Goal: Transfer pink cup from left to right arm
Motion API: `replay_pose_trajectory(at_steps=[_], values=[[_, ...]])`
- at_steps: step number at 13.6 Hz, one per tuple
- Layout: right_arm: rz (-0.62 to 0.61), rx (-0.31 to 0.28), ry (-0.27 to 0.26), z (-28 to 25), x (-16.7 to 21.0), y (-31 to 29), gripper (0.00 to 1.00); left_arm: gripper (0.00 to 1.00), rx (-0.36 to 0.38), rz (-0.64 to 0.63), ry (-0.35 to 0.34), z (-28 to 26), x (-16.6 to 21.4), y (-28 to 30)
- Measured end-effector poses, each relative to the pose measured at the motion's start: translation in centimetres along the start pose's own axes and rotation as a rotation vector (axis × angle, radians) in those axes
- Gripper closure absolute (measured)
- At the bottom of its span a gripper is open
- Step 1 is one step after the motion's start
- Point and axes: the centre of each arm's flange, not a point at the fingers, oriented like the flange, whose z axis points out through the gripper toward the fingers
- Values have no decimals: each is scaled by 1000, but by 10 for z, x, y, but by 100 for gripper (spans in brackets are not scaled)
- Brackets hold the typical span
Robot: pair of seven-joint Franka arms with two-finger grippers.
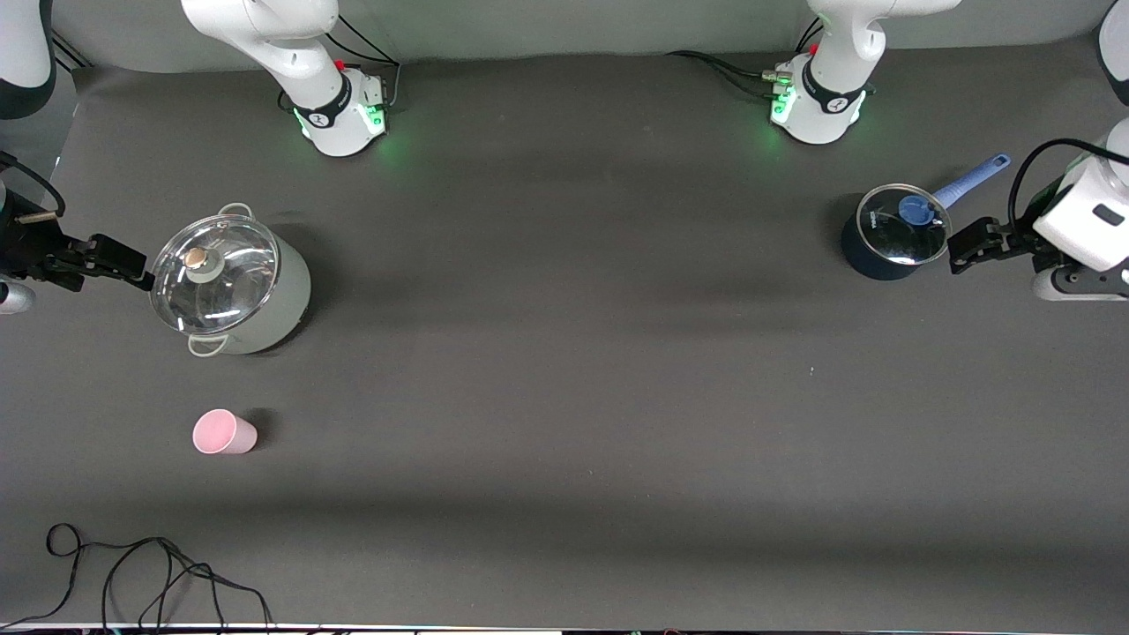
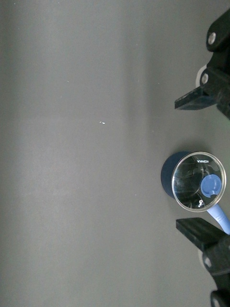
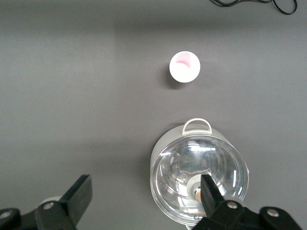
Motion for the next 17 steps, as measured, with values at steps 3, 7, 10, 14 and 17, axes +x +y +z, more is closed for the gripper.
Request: replay_pose_trajectory(at_steps=[3,7,10,14,17], values=[[0,1,-31,1,-4,0,0,0,-1,-1,-6,3,2,-2],[-1,2,-50,-1,-8,0,0,0,-1,0,-5,3,2,-2],[-1,2,-48,-3,-9,0,0,0,-1,1,-5,3,2,-2],[3,2,-49,-3,-9,2,0,0,-2,1,-5,3,2,-1],[6,2,-49,-3,-9,3,0,0,-2,1,-5,3,2,-1]])
